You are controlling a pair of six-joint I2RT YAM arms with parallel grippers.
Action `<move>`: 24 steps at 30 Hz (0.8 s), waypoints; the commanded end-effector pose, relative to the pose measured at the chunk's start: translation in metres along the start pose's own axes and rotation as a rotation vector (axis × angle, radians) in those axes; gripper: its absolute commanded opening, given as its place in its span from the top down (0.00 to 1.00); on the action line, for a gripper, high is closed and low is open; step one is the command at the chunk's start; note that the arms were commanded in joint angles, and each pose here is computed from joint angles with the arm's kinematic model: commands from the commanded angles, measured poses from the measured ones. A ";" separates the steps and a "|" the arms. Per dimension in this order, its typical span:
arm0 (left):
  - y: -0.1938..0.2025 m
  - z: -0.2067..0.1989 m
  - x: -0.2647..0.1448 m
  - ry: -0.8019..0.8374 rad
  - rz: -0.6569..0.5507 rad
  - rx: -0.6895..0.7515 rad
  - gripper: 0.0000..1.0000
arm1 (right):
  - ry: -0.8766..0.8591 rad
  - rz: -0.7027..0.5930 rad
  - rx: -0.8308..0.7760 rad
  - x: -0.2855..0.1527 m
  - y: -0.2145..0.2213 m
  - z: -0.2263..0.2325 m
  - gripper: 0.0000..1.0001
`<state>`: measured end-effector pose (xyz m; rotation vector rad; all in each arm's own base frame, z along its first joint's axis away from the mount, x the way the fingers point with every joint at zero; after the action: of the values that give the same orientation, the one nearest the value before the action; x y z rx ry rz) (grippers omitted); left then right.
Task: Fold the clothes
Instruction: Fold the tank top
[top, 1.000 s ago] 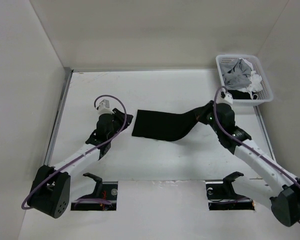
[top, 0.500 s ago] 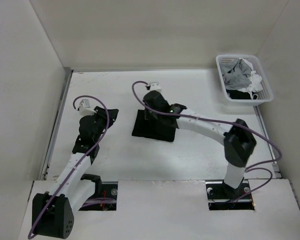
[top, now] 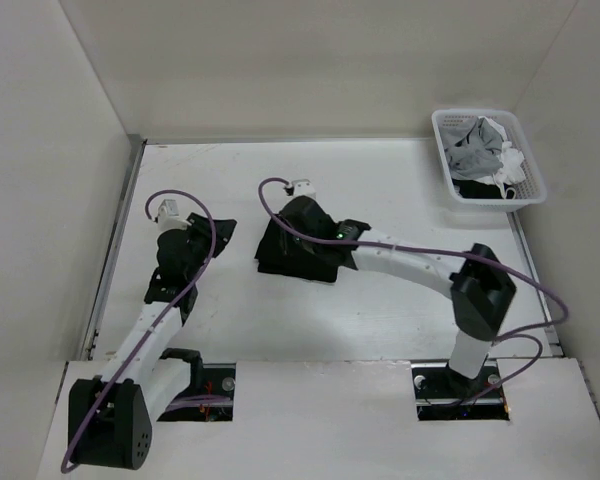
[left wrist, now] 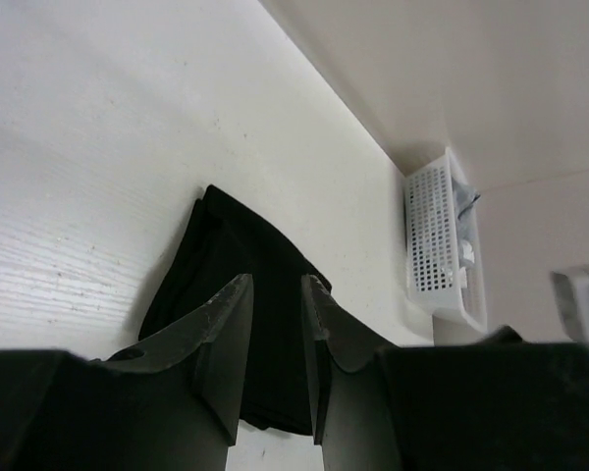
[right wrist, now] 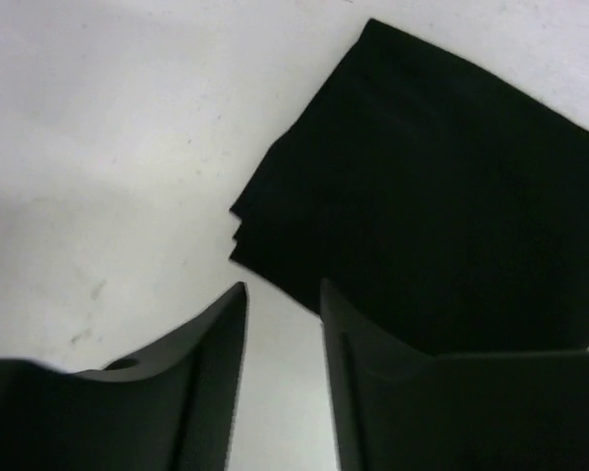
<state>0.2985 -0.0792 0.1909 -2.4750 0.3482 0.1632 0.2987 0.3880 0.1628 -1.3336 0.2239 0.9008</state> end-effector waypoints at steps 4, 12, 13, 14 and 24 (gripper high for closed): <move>0.034 -0.021 0.013 0.066 0.083 0.026 0.75 | -0.079 -0.235 0.145 -0.067 -0.028 -0.036 0.94; 0.082 0.002 0.014 0.000 0.198 0.158 0.70 | -0.001 -0.467 0.385 -0.123 0.021 -0.170 0.97; 0.084 0.007 0.012 -0.012 0.205 0.165 0.70 | 0.006 -0.475 0.400 -0.126 0.026 -0.181 0.97; 0.085 0.013 0.010 -0.027 0.205 0.171 0.70 | 0.015 -0.477 0.416 -0.127 0.034 -0.192 0.97; 0.077 0.038 -0.005 -0.123 0.151 0.249 0.69 | 0.005 -0.467 0.480 -0.107 0.042 -0.215 0.84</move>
<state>0.2686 -0.1207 0.1094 -2.2223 0.5285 0.3461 0.2600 0.1326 0.1126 -0.9272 0.2366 0.4205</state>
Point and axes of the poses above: each gripper's point midway between its finger pads, its own x axis out along the fingers, its own z axis along the line the jaws close on, y = z × x, the point moved 3 cm from there along -x, back along the fingers, and after that the axes turned 2 degrees about x, right-handed, at the moved point
